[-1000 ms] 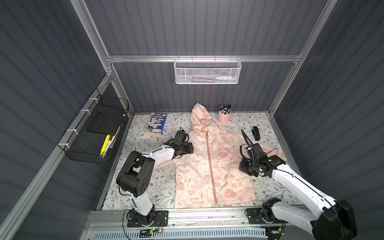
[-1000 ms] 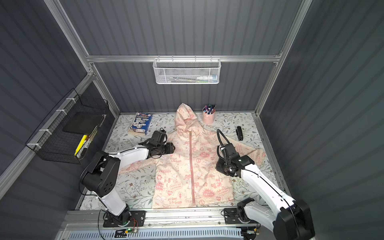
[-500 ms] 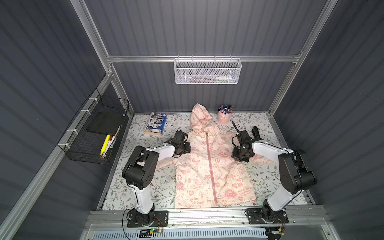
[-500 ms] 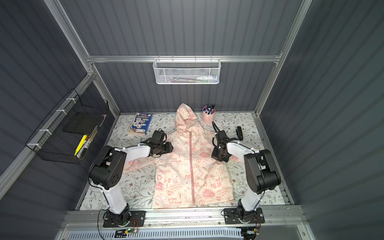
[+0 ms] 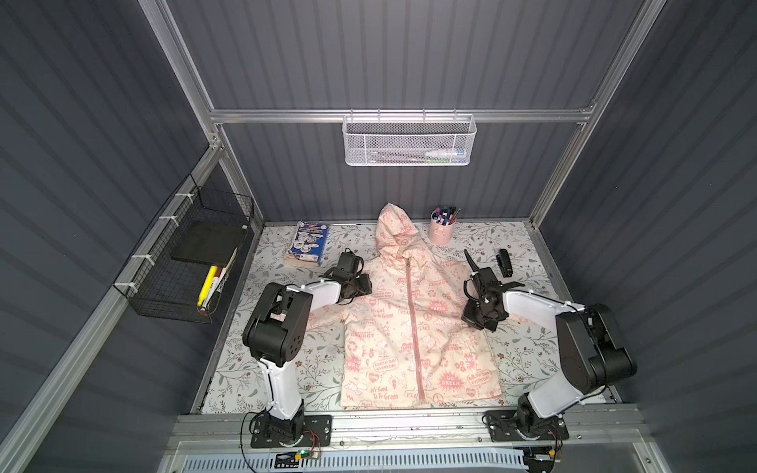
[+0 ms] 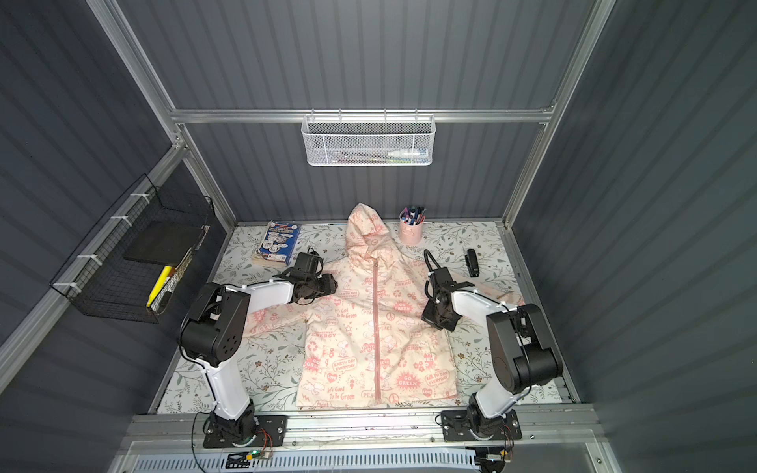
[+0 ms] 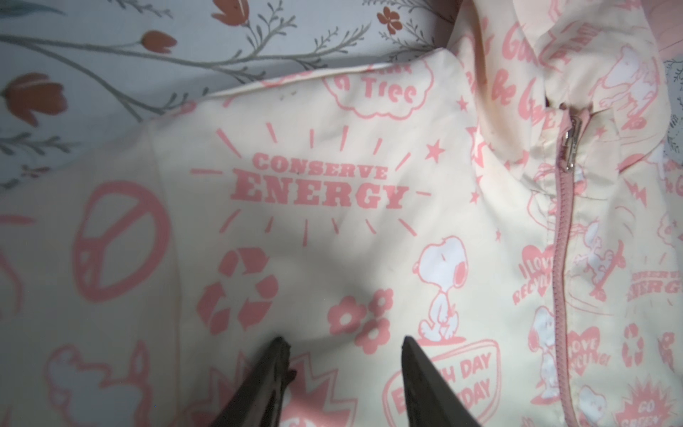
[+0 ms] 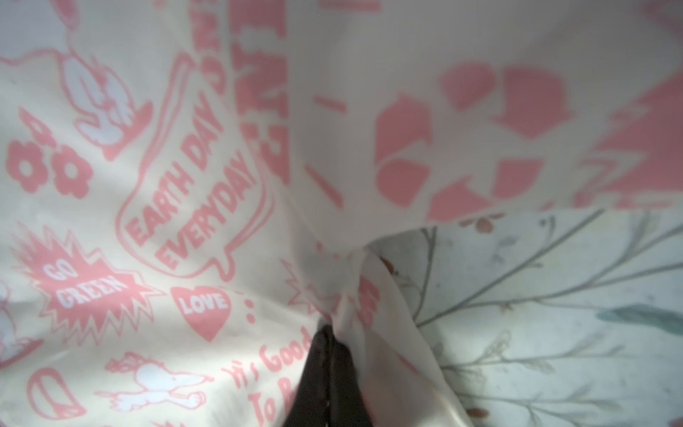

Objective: Unzip the jacket
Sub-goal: Flatten out the jacket at the center of the board.

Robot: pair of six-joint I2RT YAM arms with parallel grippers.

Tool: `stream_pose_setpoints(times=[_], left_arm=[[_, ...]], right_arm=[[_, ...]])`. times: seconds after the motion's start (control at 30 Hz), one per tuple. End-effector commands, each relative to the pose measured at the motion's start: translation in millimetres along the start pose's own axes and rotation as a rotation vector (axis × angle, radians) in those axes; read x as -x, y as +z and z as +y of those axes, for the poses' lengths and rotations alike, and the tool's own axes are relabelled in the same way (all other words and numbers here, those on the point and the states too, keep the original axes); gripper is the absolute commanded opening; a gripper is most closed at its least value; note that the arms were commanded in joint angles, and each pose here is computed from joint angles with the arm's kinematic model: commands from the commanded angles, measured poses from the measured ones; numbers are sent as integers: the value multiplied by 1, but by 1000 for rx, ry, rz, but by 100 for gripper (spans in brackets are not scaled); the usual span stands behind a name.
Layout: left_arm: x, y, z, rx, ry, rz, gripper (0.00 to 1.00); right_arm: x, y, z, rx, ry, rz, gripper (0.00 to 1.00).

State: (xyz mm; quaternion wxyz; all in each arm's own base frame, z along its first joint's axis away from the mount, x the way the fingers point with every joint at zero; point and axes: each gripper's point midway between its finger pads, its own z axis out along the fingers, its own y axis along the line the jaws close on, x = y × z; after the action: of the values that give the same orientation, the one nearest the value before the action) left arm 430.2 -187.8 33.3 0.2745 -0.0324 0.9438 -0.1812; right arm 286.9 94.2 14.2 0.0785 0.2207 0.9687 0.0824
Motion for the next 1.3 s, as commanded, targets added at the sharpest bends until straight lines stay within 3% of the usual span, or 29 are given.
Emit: stream_pose_setpoints(times=[0.0,0.13,0.23,0.33,0.4,0.5,0.67,0.87,1.27], left_arm=[[-33,18,58,142,-33,135,52],[-20,19,53,124,-10,126,54],[7,4,31,50,24,63,61],[46,-19,-4,-64,68,-30,68],[74,-29,-22,-114,139,-100,68],[111,-36,-60,-251,207,-173,65],[138,-22,-101,-417,258,-181,60],[139,6,-129,-481,297,-135,58],[121,55,-141,-469,295,-54,57]], right_arm=[[-19,14,-12,-45,18,67,0],[-4,12,4,-9,-24,44,0],[15,-14,32,106,-105,-52,0],[37,-47,63,231,-201,-185,22],[47,-60,82,297,-234,-224,27],[58,-66,116,405,-244,-218,27],[79,-61,172,496,-248,-195,23],[92,-41,224,559,-241,-138,16],[129,2,258,536,-147,-129,11]])
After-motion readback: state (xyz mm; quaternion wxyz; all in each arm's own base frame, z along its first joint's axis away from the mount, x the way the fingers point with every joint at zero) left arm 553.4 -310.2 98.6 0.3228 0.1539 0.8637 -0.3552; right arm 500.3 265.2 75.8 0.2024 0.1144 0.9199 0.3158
